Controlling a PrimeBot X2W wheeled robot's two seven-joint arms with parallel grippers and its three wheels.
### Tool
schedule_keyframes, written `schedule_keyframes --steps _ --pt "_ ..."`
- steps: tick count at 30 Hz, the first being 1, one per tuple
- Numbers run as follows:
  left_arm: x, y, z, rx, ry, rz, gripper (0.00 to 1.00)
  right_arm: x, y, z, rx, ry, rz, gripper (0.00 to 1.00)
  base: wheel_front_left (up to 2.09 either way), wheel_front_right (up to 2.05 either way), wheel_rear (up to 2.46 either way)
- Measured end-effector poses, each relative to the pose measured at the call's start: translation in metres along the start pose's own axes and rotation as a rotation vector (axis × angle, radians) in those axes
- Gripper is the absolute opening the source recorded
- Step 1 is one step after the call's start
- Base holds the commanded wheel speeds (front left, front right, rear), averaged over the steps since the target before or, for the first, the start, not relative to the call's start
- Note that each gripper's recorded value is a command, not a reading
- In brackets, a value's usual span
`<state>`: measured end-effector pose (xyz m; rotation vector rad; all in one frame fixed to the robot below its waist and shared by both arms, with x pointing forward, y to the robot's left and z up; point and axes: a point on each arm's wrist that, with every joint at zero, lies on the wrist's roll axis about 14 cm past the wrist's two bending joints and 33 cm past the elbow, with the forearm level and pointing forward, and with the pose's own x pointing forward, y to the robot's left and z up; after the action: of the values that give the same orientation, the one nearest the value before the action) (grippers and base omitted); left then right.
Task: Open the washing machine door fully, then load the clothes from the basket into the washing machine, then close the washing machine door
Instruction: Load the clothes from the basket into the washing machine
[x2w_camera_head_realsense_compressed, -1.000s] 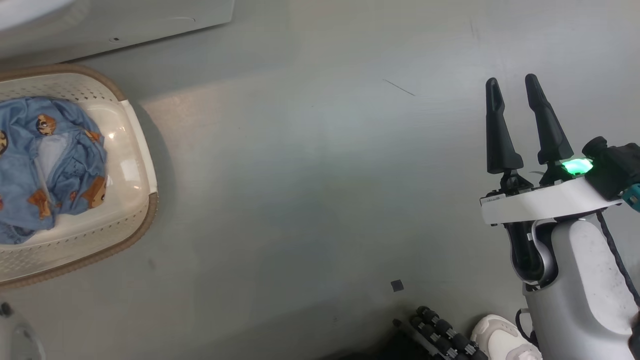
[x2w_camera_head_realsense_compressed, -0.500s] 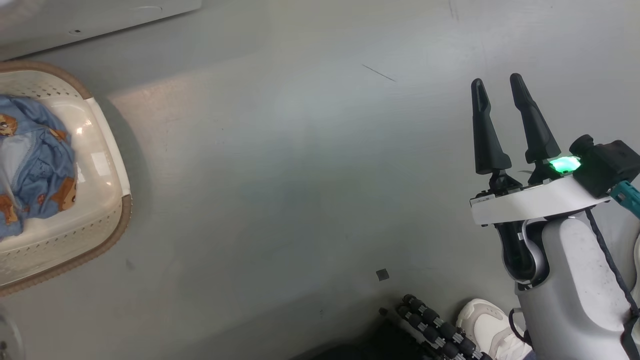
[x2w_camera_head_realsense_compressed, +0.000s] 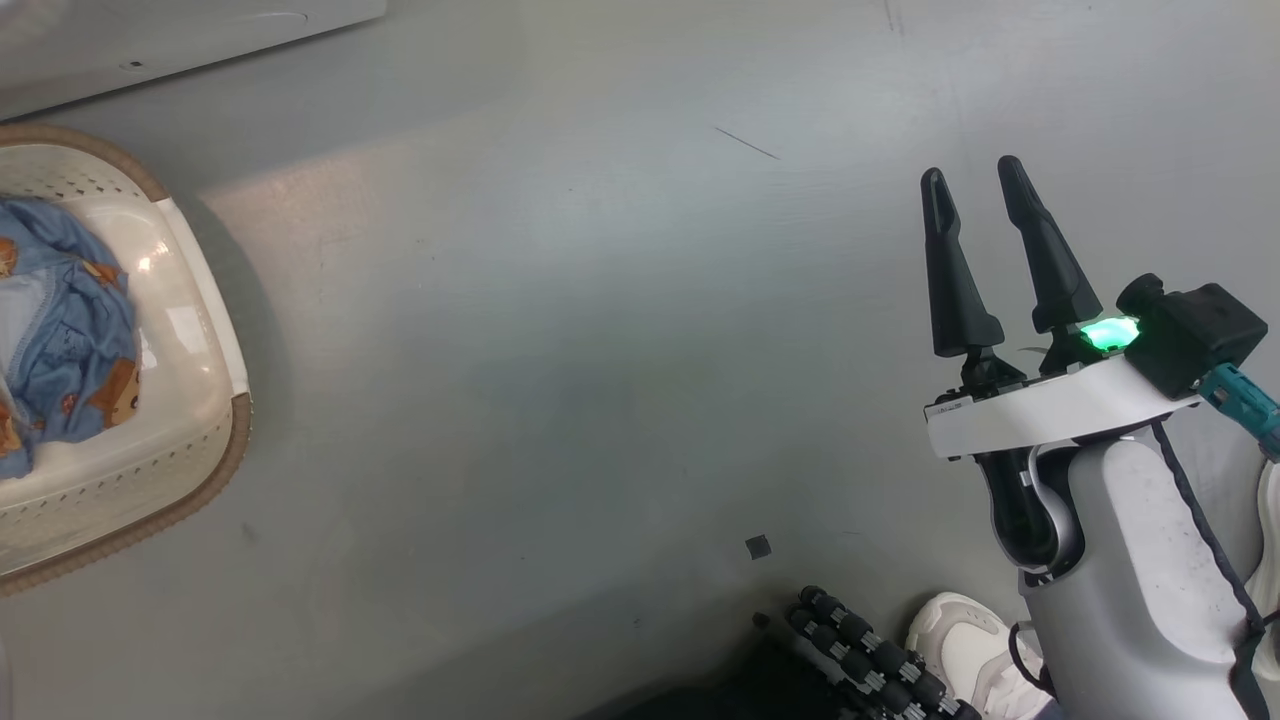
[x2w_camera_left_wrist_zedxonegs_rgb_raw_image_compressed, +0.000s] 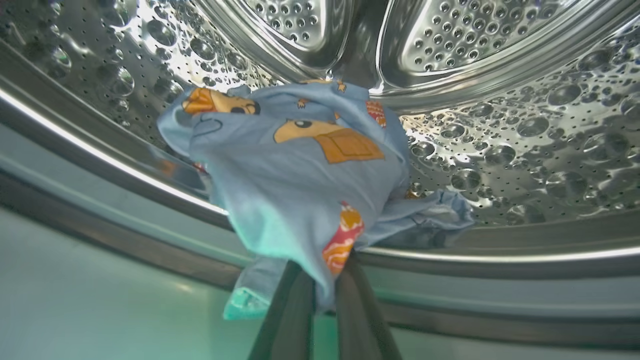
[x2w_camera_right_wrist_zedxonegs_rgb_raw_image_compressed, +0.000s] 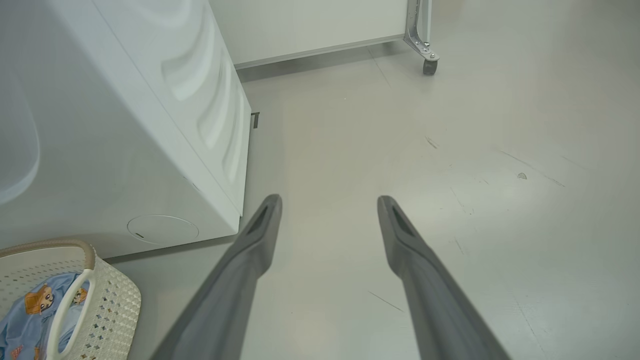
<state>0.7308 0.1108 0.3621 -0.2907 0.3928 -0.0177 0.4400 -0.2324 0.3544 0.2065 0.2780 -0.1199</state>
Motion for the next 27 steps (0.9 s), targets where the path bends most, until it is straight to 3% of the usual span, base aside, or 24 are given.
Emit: schedule_keyframes --steps 20,27 --pt "0.027 0.012 0.057 0.061 -0.203 0.051 0.0 -0.004 0.009 -0.024 -0.01 0.075 0.03 1.0 0.0 0.0 0.0" --pt "0.037 0.002 0.082 0.059 -0.323 0.041 0.0 -0.01 0.007 -0.038 -0.003 0.123 0.019 1.0 0.0 0.0 0.0"
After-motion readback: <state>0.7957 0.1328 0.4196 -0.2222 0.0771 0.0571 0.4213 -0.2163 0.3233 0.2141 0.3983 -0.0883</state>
